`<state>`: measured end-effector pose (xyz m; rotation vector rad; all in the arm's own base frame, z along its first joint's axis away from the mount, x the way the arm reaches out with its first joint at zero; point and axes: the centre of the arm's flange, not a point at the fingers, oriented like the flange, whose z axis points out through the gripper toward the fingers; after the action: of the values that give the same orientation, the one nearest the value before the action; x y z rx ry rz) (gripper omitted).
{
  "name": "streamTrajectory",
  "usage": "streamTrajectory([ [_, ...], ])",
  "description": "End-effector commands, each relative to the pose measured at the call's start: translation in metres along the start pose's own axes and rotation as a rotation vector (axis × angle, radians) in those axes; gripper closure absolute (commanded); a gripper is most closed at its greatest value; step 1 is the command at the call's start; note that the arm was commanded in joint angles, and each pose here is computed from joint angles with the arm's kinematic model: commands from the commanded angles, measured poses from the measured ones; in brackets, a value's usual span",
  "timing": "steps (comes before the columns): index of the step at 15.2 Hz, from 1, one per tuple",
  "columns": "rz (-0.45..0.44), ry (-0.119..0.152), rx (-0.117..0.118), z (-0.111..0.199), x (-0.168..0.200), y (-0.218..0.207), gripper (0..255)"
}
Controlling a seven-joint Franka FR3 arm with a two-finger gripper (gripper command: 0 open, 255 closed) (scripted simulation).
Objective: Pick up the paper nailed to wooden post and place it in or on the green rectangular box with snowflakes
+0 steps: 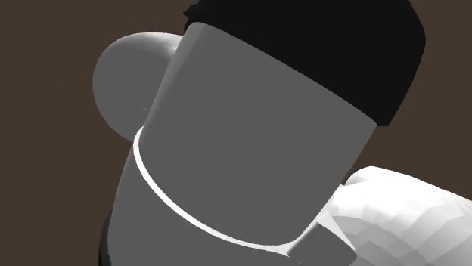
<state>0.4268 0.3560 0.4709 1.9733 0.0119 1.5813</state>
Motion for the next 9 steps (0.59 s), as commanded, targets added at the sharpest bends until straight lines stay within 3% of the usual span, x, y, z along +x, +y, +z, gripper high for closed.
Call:
streamTrajectory([
  [1, 0.000, 0.001, 0.002, 0.025, -0.003, 0.007, 255],
  [9, 0.000, 0.001, 0.002, 0.125, -0.016, 0.035, 255],
])
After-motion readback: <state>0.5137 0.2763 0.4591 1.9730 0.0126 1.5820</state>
